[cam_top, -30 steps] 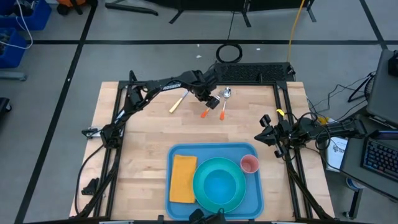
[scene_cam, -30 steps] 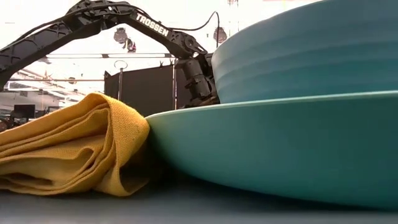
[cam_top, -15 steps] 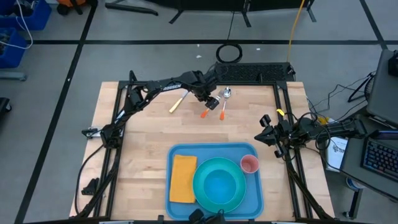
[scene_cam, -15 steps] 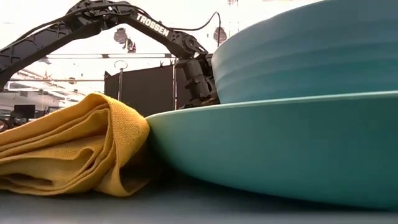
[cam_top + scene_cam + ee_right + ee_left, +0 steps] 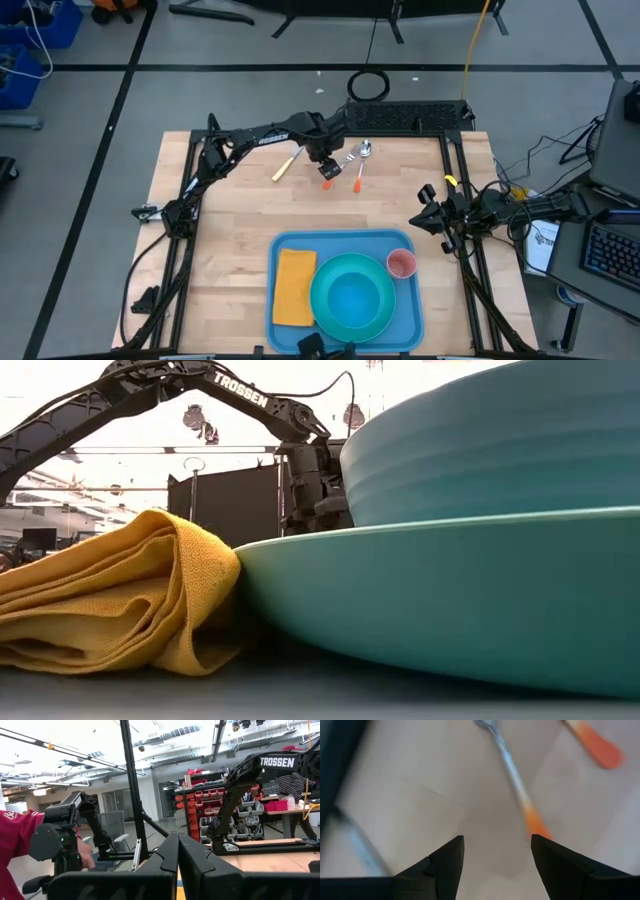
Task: Set up tray
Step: Put the orange fork on top of the yellow table napkin
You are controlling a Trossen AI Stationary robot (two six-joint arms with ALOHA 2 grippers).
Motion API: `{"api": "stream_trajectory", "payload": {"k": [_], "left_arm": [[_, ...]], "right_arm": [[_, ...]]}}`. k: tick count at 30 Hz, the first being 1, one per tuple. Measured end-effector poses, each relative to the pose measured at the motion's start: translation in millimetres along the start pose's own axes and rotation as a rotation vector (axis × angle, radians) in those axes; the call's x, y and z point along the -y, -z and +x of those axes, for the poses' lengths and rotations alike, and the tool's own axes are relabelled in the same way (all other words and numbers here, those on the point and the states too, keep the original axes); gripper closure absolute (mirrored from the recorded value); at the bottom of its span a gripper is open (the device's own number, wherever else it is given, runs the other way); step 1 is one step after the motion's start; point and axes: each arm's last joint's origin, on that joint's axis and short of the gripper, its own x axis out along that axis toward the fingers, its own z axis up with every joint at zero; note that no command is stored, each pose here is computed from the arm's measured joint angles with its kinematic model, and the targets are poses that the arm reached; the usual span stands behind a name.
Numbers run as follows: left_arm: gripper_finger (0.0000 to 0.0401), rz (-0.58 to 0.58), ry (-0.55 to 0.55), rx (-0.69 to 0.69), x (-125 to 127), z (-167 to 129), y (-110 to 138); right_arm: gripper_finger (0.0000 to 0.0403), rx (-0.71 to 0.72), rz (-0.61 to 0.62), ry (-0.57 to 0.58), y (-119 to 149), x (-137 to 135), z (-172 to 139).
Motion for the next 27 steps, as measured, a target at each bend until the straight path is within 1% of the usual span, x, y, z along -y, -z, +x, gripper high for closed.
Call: {"api": "stream_trajectory", "payload": {"k": [2, 3, 5, 6, 7, 10, 11, 13, 14, 15, 18, 19, 22, 24, 27], "left_arm": [[0.0164, 0.076, -0.041, 0.018, -1.1, -0.8, -1.9], [0.0164, 0.122, -0.042, 0.011, -1.2, -2.7, -1.9], [0.0164, 0.242, -0.052, -0.040, -1.6, -9.3, 0.9], [0.0164, 0.286, -0.068, -0.060, -1.8, -12.8, 1.9], [0.0164, 0.300, -0.081, -0.068, -2.0, -15.5, 2.0], [0.0164, 0.233, -0.042, -0.025, -4.2, -21.7, -2.6], [0.0164, 0.230, -0.035, -0.024, -6.1, -23.6, -3.0], [0.0164, 0.247, -0.077, -0.056, -11.0, -26.5, -0.9], [0.0164, 0.237, -0.099, -0.063, -15.2, -27.7, -0.6], [0.0164, 0.208, -0.092, -0.055, -18.7, -28.4, -1.3], [0.0165, 0.110, 0.031, 0.026, -27.8, -29.4, -7.4], [0.0165, 0.106, 0.047, 0.047, -29.5, -29.6, -9.1], [0.0165, 0.177, 0.052, 0.088, -26.6, -29.7, -13.0], [0.0165, 0.200, 0.111, 0.127, -23.5, -30.1, -16.1], [0.0174, 0.200, 0.237, 0.202, -20.5, -31.7, -21.8]], "right_arm": [[0.0403, 0.001, 0.000, 0.000, -0.1, 0.0, 0.0], [0.0403, 0.000, 0.000, 0.000, 0.0, 0.0, 0.0], [0.0403, 0.001, 0.000, 0.000, -0.1, 0.0, 0.0], [0.0403, 0.000, 0.000, 0.000, 0.0, 0.0, 0.0], [0.0403, 0.000, 0.000, 0.000, 0.0, 0.0, 0.0], [0.0403, 0.000, 0.000, 0.000, 0.0, 0.0, 0.0], [0.0403, 0.001, 0.000, 0.000, -0.1, 0.0, 0.0], [0.0403, 0.001, 0.000, 0.000, -0.1, 0.0, 0.0], [0.0403, 0.000, 0.000, 0.000, 0.0, 0.0, 0.0], [0.0403, 0.000, 0.000, 0.000, -0.1, 0.0, 0.0], [0.0403, 0.000, 0.000, 0.000, -0.1, -0.1, 0.0], [0.0403, 0.000, 0.000, 0.000, 0.0, 0.0, 0.0], [0.0403, 0.001, 0.000, 0.000, -0.1, 0.0, 0.0], [0.0403, 0.000, 0.000, 0.000, -0.1, 0.0, 0.0], [0.0403, 0.001, 0.000, 0.000, -0.1, 0.0, 0.0]]}}
